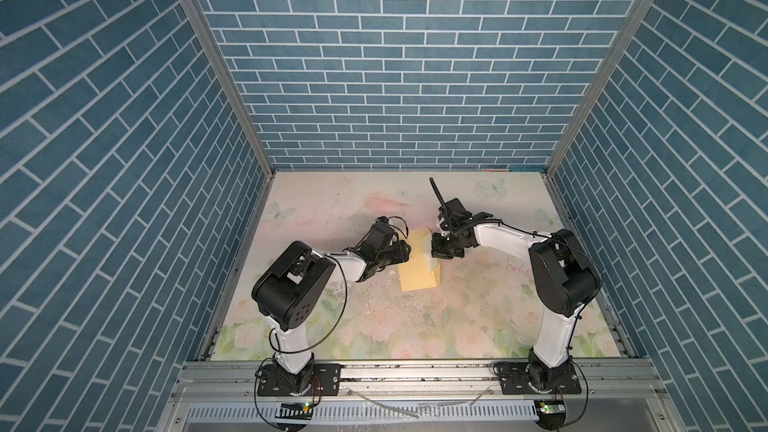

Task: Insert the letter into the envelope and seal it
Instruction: 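Push the cream sheet deeper into the envelope opening with the right gripper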

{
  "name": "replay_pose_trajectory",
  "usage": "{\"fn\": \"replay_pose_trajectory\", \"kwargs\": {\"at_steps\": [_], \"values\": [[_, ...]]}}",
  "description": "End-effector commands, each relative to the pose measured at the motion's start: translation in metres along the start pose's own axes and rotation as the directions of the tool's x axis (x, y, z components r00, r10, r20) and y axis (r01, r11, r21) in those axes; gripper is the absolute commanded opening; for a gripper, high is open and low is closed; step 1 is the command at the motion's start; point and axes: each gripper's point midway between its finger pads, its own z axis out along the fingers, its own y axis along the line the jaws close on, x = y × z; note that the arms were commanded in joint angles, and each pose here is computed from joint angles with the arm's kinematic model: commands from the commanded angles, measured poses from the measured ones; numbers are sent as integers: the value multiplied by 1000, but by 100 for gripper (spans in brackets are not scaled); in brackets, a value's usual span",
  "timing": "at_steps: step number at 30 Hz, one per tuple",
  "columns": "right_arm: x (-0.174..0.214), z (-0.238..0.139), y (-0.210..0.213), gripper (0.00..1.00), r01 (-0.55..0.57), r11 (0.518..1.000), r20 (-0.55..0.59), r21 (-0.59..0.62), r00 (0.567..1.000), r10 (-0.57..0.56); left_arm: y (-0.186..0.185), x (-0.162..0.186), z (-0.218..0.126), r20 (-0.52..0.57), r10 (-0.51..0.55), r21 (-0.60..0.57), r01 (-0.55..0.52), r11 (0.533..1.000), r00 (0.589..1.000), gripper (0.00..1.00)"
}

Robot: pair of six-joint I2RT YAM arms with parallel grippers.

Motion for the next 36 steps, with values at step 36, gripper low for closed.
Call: {"fn": "replay_pose_trajectory", "kwargs": {"at_steps": [36], "values": [[-9,-20,-11,33,25,989,-2,143,1000,-25,28,34,3,-118,-27,-102,15,995,993,61]]}}
